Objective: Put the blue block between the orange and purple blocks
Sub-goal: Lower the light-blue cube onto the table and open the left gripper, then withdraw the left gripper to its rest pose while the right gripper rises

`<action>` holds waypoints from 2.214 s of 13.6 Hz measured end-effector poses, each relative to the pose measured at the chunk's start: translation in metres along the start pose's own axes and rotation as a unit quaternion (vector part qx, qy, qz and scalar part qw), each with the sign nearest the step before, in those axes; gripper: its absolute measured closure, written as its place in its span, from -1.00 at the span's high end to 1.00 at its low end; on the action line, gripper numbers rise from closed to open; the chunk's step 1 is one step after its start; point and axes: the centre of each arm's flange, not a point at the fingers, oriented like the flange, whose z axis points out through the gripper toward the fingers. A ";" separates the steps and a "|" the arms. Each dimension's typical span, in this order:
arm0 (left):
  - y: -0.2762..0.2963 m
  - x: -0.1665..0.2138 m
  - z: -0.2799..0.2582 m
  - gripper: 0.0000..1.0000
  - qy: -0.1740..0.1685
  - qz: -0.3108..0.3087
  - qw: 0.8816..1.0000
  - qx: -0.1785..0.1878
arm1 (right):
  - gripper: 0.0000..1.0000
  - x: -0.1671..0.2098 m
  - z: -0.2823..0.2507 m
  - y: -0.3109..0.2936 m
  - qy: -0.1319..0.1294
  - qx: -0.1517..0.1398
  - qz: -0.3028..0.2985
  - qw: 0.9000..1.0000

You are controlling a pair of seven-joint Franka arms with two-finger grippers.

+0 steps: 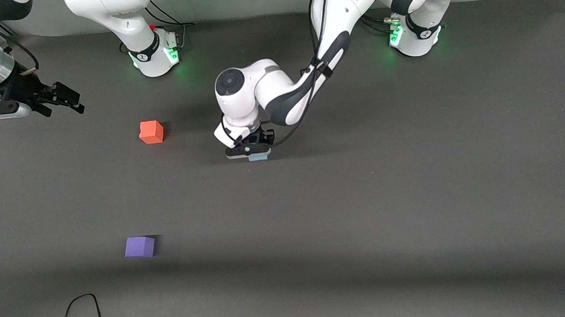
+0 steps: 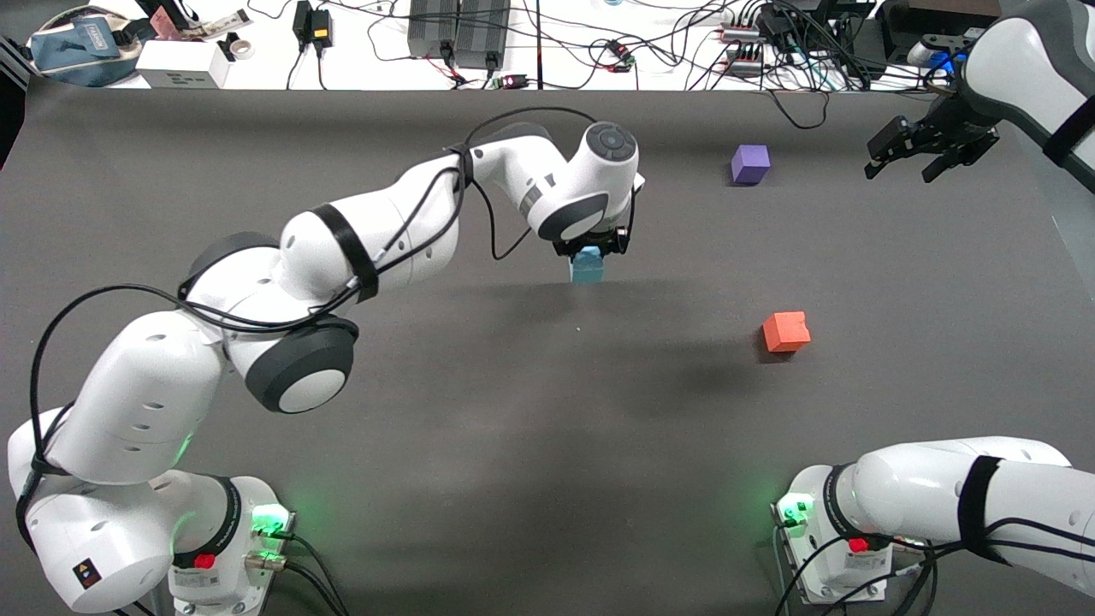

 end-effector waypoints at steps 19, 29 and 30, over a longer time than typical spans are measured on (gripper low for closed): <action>-0.089 0.110 -0.131 1.00 -0.012 -0.032 0.999 -0.025 | 1.00 0.006 0.009 0.000 -0.001 0.001 -0.008 1.000; -0.525 0.264 -0.245 1.00 -0.067 0.010 0.997 -0.022 | 0.95 0.006 -0.017 -0.022 -0.001 0.002 -0.033 0.999; -0.552 0.263 -0.256 1.00 -0.067 0.014 0.997 -0.023 | 0.95 0.007 -0.024 -0.031 0.000 0.002 -0.038 0.999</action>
